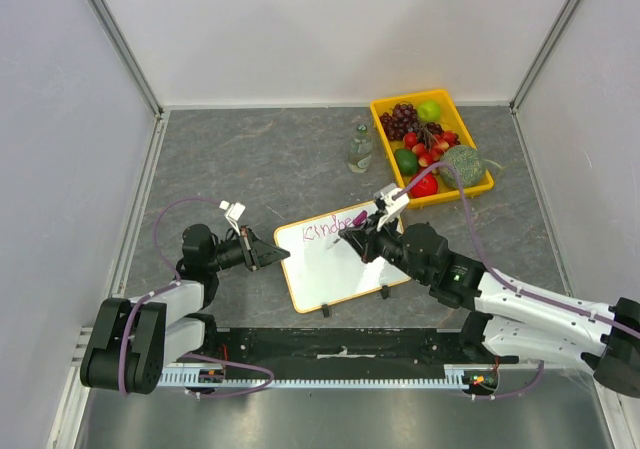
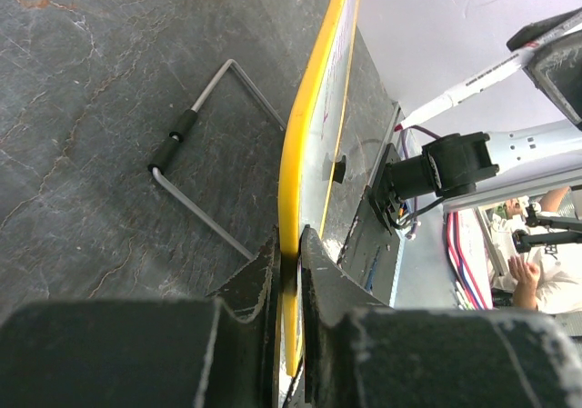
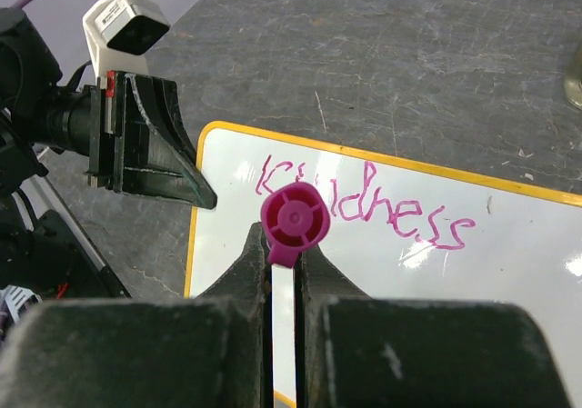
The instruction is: Write a sentence on the whiteboard
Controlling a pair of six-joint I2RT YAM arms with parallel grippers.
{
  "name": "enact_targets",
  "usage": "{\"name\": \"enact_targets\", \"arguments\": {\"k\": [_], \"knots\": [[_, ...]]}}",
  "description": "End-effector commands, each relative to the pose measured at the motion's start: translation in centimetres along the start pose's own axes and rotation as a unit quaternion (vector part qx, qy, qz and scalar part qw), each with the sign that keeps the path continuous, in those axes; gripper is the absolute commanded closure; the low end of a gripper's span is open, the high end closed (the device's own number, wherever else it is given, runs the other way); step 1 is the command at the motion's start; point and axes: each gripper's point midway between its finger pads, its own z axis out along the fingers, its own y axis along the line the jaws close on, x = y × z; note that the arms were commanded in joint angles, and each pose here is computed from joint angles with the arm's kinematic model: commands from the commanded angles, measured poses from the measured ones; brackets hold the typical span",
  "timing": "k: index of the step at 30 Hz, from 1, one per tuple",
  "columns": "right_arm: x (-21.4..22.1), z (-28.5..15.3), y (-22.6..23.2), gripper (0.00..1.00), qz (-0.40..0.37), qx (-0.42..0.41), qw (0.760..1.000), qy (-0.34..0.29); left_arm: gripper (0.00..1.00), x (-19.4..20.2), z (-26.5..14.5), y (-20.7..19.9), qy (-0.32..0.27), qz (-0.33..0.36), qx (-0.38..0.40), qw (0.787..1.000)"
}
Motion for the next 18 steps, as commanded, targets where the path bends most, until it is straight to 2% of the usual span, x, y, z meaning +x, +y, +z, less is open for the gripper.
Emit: {"name": "enact_targets", "arguments": {"k": [1, 10, 18], "knots": [[-2.3, 0.2, 1.3, 1.0, -0.033, 0.009, 0.999, -0.028, 0.98, -0.6, 0.2, 0.1, -0.005, 0.013, 0.0, 1.0], [-0.7, 0.3, 4.3, 1.0, -0.106, 0.009, 0.994, -0.03, 0.98, -0.5, 0.2, 0.1, -0.004, 0.012, -0.001, 1.0], [-0.5, 1.0, 5.2, 1.0, -0.098, 0.003, 0.994, -0.052, 0.98, -0.5, 0.3, 0.2, -0.004, 0.009, -0.001, 1.0]]}}
